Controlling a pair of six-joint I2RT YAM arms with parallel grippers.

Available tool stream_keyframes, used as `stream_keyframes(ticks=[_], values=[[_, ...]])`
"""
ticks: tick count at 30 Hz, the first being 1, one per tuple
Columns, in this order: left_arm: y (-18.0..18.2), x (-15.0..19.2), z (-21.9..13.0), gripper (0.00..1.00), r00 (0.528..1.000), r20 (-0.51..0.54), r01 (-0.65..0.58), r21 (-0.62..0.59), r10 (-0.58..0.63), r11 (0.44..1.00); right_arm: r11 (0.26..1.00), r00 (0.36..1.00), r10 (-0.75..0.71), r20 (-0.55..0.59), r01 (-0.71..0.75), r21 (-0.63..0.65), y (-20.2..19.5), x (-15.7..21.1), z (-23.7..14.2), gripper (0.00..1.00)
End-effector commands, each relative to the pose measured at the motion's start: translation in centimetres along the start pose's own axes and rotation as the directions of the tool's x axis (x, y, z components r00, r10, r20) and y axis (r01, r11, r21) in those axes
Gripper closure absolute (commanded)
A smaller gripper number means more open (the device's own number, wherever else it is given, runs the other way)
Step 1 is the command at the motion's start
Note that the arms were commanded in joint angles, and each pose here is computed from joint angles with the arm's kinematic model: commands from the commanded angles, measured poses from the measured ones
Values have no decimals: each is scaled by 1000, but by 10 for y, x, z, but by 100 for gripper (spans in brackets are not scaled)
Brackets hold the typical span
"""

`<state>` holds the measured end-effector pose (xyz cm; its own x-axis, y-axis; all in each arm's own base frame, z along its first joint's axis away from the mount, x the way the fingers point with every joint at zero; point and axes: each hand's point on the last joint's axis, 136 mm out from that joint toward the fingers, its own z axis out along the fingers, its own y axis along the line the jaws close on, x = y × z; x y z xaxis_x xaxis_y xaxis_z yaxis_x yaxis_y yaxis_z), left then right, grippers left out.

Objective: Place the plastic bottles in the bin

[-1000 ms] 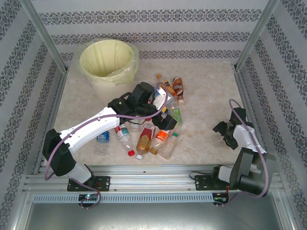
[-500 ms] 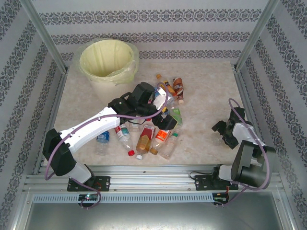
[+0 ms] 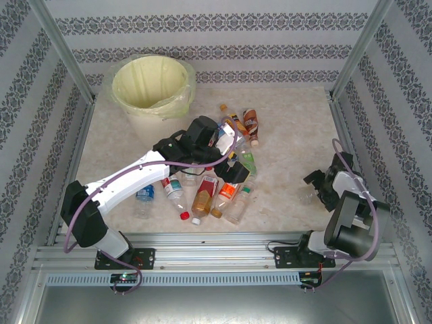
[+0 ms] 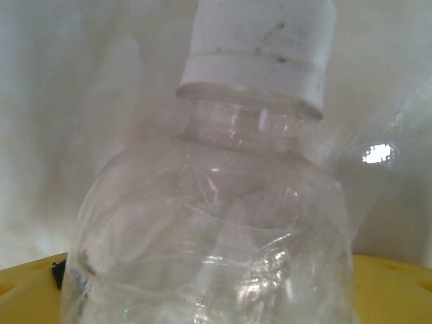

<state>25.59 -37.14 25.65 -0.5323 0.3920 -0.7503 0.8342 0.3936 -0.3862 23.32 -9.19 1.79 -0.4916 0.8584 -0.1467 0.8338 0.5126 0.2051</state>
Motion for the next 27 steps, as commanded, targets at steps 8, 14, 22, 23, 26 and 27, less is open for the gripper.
stream_keyframes(ticks=[8,14,22,23,26,27], values=[[-4,3,6,0,1000,-22,-10,16,10,1000,998,999,40,12,-40,-50,4,-25,5,8],[-6,2,7,0,1000,-23,-1,26,2,1000,997,998,37,40,-35,-63,5,-28,2,22],[-9,-5,9,0,998,15,54,58,-55,997,973,981,-66,181,104,-205,45,-31,-43,35],[-9,-5,10,0,998,21,64,62,-66,996,965,977,-75,200,122,-233,52,-29,-51,35],[-8,-8,12,0,994,48,96,69,-99,993,924,965,-91,245,174,-342,79,-19,-80,36],[-7,-9,13,0,992,59,105,70,-109,992,908,963,-89,253,183,-378,86,-15,-88,36]])
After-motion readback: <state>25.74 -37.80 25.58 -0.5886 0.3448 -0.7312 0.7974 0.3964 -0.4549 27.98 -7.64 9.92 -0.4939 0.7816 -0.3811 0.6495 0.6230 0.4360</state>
